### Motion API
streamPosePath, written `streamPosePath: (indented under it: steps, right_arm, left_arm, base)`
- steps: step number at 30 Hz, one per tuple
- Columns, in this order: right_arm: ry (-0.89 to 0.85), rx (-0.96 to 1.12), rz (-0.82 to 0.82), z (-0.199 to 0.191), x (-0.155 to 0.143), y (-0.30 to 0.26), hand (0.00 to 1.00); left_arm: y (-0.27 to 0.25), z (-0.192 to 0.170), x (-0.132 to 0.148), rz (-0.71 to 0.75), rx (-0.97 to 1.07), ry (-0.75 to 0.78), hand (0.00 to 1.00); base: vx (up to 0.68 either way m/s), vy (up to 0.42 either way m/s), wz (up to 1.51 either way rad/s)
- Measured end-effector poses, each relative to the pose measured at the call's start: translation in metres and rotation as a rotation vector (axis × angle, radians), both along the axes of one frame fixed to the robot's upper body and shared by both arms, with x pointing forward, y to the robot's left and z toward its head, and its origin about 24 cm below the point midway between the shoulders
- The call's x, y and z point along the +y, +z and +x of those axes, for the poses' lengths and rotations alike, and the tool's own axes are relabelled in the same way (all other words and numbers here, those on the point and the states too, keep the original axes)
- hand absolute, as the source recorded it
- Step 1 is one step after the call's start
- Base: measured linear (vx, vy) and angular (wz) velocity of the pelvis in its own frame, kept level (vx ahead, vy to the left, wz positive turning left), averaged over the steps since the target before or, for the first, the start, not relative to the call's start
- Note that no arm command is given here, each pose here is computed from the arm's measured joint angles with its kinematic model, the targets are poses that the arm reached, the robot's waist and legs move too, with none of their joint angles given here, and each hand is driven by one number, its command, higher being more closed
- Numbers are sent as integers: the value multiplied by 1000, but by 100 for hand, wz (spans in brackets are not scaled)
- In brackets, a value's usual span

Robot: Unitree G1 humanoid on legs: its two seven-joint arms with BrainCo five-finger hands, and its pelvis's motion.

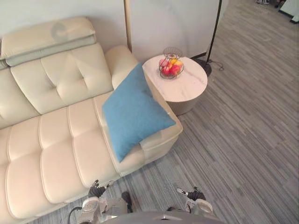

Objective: Pick up cushions and gather them together orderly.

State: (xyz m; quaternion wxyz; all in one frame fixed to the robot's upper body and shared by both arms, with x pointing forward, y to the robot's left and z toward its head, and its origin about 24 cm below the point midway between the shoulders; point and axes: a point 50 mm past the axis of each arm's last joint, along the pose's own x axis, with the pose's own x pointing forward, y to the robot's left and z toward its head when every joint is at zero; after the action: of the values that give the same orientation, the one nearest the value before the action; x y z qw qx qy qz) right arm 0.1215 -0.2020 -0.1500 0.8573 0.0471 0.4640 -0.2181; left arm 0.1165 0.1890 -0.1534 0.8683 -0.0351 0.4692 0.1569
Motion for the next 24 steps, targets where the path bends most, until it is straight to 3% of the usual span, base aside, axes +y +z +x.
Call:
streamPosePath:
  steps: [5,15,20,24]
  right_arm:
    - [49,13,14,-8,8,-3,0]
    - [23,39,-5,-12,-6,-4,0]
    - [12,32,-10,-11,-6,-3,0]
    - [-37,-174,-127,20,-34,30,0]
  left_arm:
    - [3,0,18,46,-2,-2,0]
    - [-4,-12,0,-11,40,35,0]
    - [-4,-12,7,0,41,57,0]
    - [3,-6,21,36,3,67,0]
  base:
    - [10,-1,81]
    - [128,-137,50]
    - [147,-49,6]
    - [62,41,-6]
